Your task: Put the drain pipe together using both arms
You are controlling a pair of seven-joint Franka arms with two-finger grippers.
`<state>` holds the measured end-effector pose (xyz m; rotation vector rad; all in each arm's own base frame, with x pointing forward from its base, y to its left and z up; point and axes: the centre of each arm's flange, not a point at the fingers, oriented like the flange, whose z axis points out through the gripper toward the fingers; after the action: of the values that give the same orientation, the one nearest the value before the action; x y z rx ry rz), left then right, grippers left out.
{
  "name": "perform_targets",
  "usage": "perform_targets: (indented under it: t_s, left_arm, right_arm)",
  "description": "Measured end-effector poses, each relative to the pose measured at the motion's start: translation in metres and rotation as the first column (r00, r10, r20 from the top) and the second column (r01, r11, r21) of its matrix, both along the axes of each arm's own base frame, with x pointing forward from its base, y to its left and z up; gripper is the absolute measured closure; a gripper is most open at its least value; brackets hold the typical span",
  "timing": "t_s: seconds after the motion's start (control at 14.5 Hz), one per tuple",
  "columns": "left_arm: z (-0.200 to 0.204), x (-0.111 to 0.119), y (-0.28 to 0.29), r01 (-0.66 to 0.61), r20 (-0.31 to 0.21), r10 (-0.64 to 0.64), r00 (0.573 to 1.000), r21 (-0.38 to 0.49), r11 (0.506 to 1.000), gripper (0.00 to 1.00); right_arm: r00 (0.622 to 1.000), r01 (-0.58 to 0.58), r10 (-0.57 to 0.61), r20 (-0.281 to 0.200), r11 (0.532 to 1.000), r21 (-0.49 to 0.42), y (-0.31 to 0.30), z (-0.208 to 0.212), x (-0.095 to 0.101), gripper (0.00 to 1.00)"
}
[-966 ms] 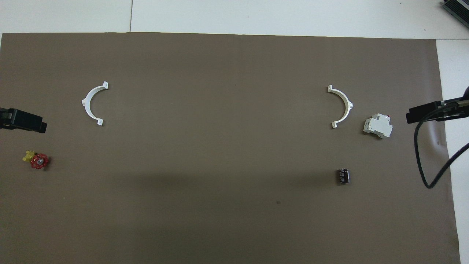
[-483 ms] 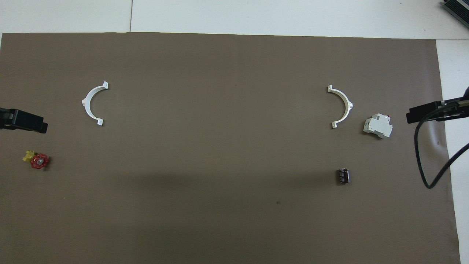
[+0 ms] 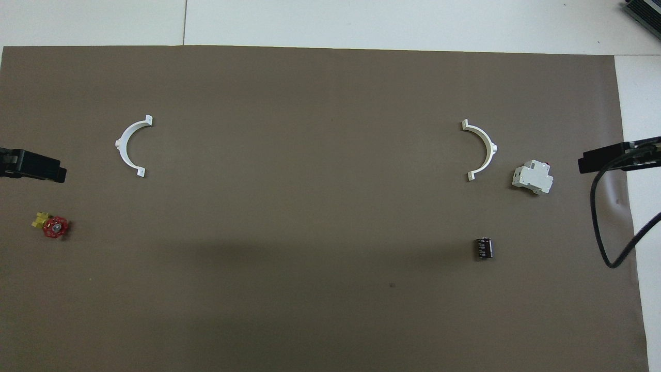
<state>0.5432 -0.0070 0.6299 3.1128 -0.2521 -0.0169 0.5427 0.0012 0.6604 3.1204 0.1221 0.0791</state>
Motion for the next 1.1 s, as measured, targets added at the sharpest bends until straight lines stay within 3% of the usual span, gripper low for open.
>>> perform_targets:
  t_s: [0.76, 0.9, 1.1]
  left_arm:
    - [-0.001, 0.000, -0.004, 0.007, 0.001, -0.007, 1.000, 0.000, 1.000, 0.00]
    - [0.000, 0.001, -0.005, 0.008, 0.005, -0.008, 1.000, 0.000, 1.000, 0.00]
    - [0.002, 0.004, -0.005, 0.007, 0.040, -0.007, 0.999, 0.000, 1.000, 0.00]
  right_arm:
    - [1.000, 0.002, -0.002, 0.008, 1.000, 0.006, -0.001, -0.004, 0.002, 0.01]
    - [1.000, 0.003, -0.003, 0.014, 1.000, 0.017, 0.003, -0.023, 0.017, 0.04]
    - [0.999, -0.003, 0.002, 0.034, 1.000, 0.025, 0.015, -0.076, 0.059, 0.04]
